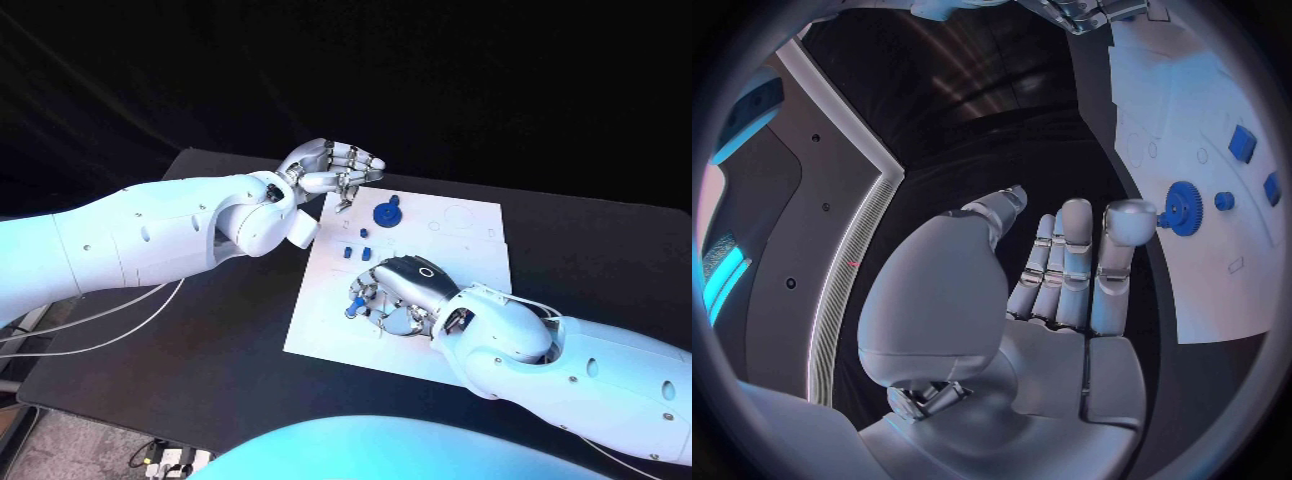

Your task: Assemble the parts on the task board

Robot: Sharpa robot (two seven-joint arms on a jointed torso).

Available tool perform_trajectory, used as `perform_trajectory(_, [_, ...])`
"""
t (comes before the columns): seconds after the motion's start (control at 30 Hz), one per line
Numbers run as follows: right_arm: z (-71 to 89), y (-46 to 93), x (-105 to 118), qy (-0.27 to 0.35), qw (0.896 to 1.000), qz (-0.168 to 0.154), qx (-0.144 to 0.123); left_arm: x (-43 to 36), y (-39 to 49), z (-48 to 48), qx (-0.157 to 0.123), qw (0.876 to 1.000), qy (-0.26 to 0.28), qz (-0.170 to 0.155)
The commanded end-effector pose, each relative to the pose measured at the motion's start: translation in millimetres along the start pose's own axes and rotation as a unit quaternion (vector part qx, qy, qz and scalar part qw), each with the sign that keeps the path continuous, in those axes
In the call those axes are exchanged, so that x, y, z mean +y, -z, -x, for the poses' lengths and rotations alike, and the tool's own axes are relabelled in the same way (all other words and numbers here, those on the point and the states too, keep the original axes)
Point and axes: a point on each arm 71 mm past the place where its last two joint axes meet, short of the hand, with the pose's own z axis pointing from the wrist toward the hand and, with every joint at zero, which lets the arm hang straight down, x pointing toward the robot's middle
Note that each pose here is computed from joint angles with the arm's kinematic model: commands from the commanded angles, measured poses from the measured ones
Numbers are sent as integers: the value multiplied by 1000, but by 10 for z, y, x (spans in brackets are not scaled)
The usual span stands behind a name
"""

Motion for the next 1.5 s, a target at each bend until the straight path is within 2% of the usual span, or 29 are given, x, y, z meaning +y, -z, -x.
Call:
perform_trajectory(0.03, [-22,-7,4,14,1000,4,8,-11,-2,-17,8,1000,6,-3])
perform_trajectory(0.6, [-108,-55,-9,27,999,-3,38,-13,5,-16,7,1000,6,-3])
perform_trajectory(0.9, [-128,-68,20,29,999,4,40,-13,10,-10,6,1000,6,-2])
perform_trajectory(1.07, [-106,-46,30,24,999,8,24,-13,11,-7,6,1000,6,-2])
perform_trajectory(1.3, [-24,38,36,14,1000,13,-19,-11,15,0,5,1000,6,-1])
perform_trajectory(1.5, [88,162,36,0,998,18,-58,-10,18,8,4,1000,5,-1])
